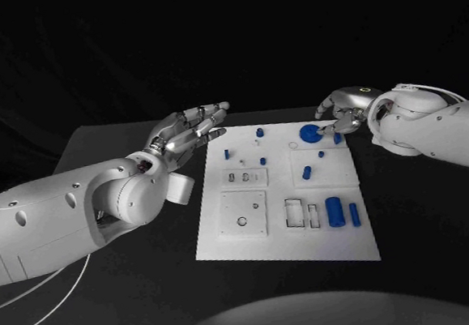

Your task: Assemble the parts on the task board

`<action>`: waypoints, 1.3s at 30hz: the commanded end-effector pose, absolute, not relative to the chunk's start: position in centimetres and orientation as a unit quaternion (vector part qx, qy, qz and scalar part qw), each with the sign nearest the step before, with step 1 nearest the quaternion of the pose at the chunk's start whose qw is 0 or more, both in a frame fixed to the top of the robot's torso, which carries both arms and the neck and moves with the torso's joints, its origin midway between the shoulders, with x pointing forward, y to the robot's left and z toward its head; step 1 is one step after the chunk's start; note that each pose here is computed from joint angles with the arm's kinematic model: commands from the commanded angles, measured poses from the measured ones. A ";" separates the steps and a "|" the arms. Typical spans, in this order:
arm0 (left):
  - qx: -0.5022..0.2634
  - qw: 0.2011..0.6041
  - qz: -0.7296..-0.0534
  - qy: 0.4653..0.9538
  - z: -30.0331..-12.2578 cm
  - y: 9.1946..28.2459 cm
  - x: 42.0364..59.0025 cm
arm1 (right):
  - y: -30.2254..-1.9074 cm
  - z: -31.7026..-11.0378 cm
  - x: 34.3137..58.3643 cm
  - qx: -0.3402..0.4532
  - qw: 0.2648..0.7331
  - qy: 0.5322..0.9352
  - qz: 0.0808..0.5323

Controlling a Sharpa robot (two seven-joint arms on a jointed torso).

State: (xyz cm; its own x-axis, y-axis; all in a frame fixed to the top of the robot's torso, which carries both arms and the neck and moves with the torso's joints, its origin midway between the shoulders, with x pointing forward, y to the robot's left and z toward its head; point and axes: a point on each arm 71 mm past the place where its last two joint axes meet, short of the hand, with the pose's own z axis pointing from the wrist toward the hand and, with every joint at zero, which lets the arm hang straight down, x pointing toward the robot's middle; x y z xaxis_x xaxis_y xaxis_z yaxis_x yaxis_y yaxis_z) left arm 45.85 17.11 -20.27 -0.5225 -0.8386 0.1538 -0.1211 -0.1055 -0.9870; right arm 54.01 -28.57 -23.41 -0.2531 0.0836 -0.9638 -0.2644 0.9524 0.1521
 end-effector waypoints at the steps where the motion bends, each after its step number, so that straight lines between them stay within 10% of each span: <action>1: -0.389 0.282 -0.638 0.602 -20.1 16.9 45.8 | -28.7 -23.9 54.0 -0.070 0.590 0.795 0.120; 39: -0.389 0.279 -0.635 0.606 -20.2 17.1 45.9 | -26.7 -24.6 54.6 -0.087 0.583 0.800 0.108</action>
State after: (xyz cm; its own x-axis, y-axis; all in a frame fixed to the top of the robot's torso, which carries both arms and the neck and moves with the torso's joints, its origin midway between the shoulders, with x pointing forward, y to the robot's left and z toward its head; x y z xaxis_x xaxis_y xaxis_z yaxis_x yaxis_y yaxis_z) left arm 45.97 17.28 -20.35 -0.5233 -0.8385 0.1517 -0.1219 -0.1026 -0.9872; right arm 54.65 -26.65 -24.37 -0.2844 0.0191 -0.9585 -0.2710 0.9574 0.0995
